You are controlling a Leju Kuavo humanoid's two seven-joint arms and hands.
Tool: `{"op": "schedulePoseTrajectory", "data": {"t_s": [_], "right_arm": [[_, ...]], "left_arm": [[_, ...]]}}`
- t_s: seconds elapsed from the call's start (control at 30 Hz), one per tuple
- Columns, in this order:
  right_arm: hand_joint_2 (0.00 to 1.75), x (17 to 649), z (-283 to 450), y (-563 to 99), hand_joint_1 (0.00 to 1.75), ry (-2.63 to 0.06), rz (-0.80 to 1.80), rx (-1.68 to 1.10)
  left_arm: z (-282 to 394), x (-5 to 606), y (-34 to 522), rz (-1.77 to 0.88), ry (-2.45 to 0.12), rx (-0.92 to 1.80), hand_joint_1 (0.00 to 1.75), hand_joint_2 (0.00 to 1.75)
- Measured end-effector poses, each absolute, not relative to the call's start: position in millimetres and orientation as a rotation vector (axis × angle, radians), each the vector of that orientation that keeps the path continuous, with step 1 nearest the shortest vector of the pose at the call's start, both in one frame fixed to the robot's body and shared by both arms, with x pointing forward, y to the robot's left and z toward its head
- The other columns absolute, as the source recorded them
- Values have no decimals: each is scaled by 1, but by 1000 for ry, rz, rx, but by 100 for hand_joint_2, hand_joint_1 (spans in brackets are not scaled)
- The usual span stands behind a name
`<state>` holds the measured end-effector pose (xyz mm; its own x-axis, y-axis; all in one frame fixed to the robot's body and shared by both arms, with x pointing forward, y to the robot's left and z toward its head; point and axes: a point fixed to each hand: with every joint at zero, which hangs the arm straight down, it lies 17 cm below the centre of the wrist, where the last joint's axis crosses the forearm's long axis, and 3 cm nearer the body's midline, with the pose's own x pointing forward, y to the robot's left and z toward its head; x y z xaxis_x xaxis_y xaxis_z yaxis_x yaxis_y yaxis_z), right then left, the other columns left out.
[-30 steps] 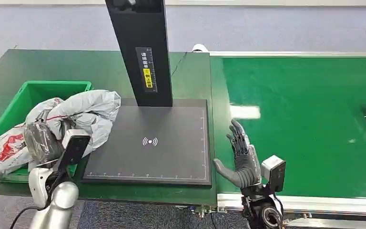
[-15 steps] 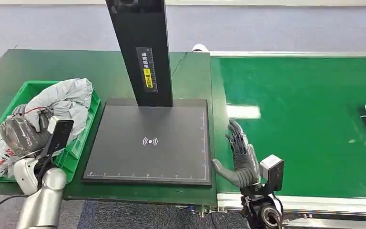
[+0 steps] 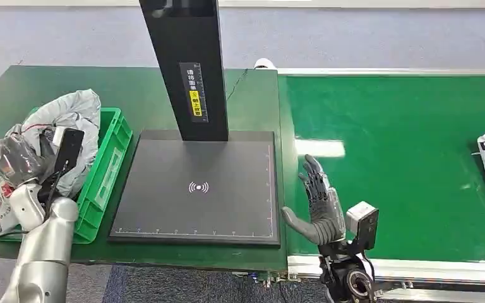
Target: Moved the parcel from conveyor to table for the left to box.
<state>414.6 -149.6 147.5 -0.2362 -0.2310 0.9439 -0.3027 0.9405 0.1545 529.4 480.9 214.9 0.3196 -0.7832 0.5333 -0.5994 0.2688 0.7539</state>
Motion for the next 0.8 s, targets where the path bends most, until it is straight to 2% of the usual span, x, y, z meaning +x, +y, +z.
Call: {"op": "schedulePoseTrajectory", "data": {"t_s": [0.03,0.07,0.43,0.8], "right_arm": [[175,415,147,-150,0,-1825,70,395],[175,415,148,-149,0,-1825,71,395],[175,419,149,-146,0,-1825,84,411],[175,419,150,-147,0,-1831,76,410]], "left_arm": [[214,532,483,-204,-1358,1416,3,175],[209,535,484,-216,-1343,1406,0,175],[172,554,475,-323,-1262,1291,0,175],[199,546,425,-232,-1548,1247,0,175]]}}
